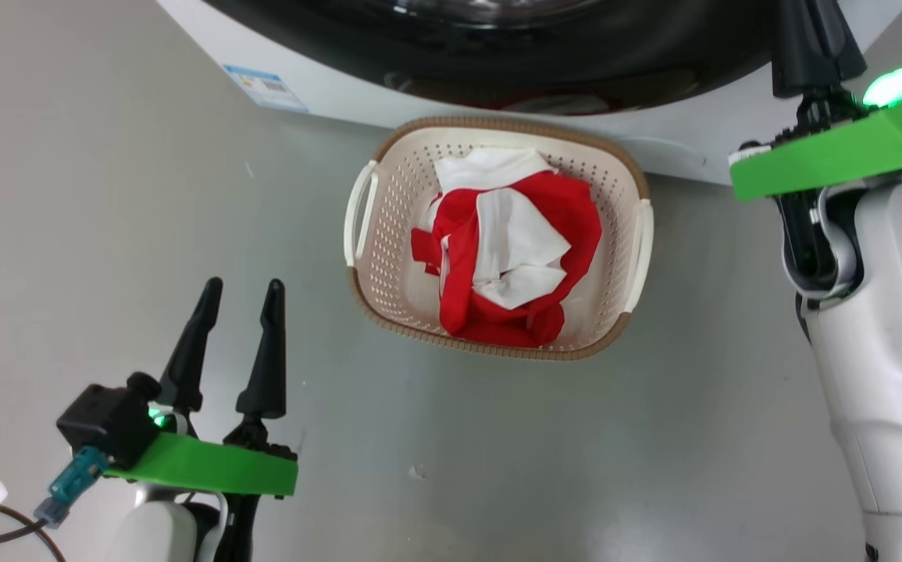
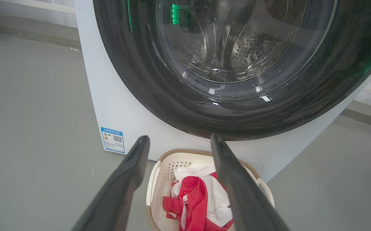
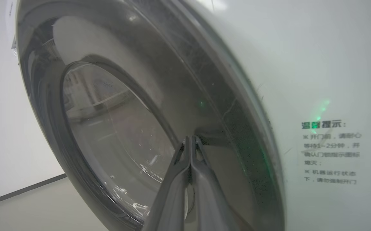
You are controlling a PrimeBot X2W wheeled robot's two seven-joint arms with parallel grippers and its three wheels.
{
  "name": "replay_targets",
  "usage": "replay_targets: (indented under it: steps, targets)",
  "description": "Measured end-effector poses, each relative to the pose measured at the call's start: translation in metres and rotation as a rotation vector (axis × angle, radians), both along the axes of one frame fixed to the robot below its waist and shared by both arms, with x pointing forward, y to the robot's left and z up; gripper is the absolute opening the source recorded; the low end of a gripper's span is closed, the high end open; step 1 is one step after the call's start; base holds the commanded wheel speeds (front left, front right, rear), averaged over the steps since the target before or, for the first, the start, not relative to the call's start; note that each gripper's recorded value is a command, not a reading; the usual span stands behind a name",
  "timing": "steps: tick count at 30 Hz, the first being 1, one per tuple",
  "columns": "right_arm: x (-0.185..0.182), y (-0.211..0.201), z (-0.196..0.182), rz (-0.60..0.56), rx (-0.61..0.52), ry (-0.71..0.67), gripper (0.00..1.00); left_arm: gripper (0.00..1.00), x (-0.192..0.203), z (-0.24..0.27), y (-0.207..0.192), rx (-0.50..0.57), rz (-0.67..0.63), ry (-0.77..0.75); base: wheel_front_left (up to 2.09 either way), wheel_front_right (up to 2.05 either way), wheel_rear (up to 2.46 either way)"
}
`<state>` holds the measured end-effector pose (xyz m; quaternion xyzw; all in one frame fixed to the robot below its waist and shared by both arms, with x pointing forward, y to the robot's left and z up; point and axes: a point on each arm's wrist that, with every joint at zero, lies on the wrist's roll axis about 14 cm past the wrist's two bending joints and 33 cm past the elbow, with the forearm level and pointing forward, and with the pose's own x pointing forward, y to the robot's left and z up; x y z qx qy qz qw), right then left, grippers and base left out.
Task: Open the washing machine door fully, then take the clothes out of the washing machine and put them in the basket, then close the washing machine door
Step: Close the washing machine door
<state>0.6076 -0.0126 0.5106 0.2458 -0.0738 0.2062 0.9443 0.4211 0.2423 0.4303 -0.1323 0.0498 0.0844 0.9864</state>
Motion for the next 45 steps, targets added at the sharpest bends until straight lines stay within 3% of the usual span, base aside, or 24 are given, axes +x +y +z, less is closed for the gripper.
replay_targets:
  steps: [2, 7, 9, 29, 45]
  targets:
    - [-0.004, -0.004, 0.001, -0.006, -0.009, 0.004, 0.0, 1.0, 0.0, 0.004, -0.001, 0.001, -0.002, -0.009, 0.0, 0.0, 0.0]
    - [-0.027, -0.013, -0.013, -0.009, -0.048, 0.05, 0.46, 1.0, -0.006, 0.012, -0.003, 0.008, -0.007, -0.027, 0.0, 0.0, 0.0]
    - [-0.038, -0.015, -0.018, -0.006, -0.063, 0.07, 1.0, 1.0, -0.01, 0.012, -0.004, 0.011, -0.01, -0.025, 0.0, 0.0, 0.0]
    - [-0.138, -0.105, -0.039, -0.162, -0.164, 0.19, 1.0, 1.0, -0.037, 0.024, -0.025, 0.009, -0.083, -0.05, 0.0, 0.0, 0.0]
    - [-0.198, -0.156, -0.045, -0.291, -0.179, 0.242, 1.0, 1.0, -0.041, 0.035, -0.044, 0.007, -0.151, -0.084, 0.0, 0.0, 0.0]
